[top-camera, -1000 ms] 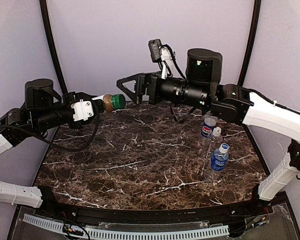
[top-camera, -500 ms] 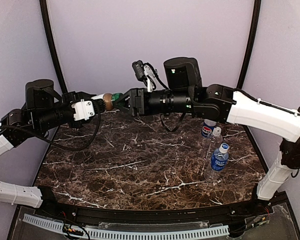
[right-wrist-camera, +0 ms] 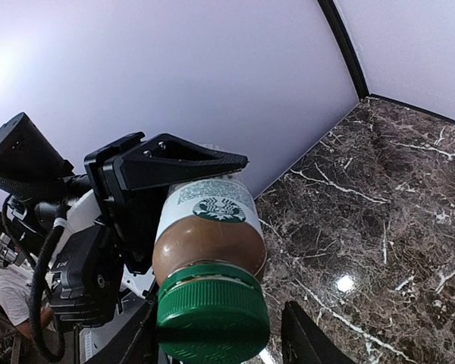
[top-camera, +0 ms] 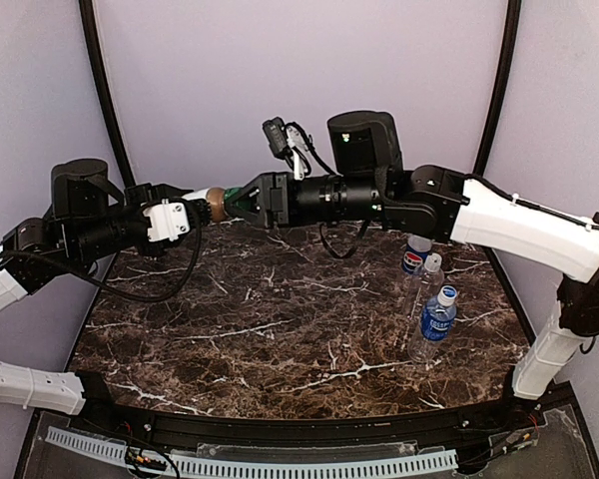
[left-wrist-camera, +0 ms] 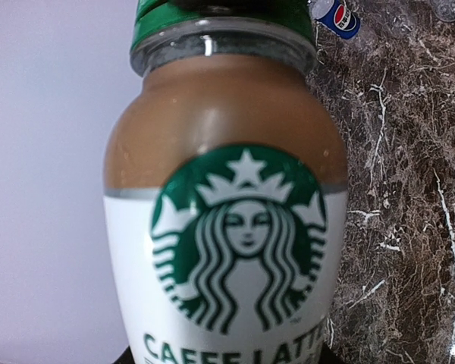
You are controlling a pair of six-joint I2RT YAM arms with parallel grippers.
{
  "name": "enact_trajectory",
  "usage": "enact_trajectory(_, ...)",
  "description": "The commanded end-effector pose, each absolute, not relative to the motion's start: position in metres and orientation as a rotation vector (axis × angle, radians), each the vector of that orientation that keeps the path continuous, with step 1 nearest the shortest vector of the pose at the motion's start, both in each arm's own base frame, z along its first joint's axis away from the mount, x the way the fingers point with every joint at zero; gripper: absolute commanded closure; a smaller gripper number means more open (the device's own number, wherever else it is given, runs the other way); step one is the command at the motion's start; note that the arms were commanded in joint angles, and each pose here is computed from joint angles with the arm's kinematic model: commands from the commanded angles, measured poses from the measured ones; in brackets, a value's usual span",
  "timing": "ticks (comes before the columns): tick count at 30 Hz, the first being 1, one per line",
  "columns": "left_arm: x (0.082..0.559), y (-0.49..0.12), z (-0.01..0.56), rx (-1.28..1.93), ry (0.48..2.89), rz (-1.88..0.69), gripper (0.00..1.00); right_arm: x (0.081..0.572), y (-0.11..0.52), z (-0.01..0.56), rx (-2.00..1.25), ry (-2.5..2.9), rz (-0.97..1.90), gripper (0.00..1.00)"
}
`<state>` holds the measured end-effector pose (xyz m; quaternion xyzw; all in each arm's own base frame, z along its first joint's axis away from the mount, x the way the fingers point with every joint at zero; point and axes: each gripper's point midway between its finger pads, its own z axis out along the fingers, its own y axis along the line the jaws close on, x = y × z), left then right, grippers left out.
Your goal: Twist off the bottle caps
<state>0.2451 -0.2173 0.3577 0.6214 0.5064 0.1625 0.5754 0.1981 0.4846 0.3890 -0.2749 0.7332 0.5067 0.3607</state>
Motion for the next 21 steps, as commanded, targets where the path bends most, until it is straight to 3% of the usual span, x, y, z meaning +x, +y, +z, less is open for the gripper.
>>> enact_trajectory(1,0.242,-0.218,0.358,1.461,1.17,0.373,0.74,0.201,0.484,0.412,-0.712,1.815,1.329,0.52)
enact_trajectory(5,0.242,-0.219,0.358,1.464,1.167,0.372,0.74,0.2,0.486,0.409,-0.718,1.822,1.334,0.71)
enact_trajectory(9,0.241,-0.219,0.359,1.466,1.167,0.364,0.74,0.197,0.487,0.405,-0.767,1.81,1.317,1.0)
enact_trajectory(14,0.224,-0.222,0.35,1.546,1.177,0.264,0.75,0.164,0.489,0.401,-1.142,1.579,1.211,1.0)
enact_trajectory(21,0.164,-0.222,0.313,1.843,1.22,-0.049,0.77,0.115,0.475,0.364,-1.561,1.126,0.668,1.0)
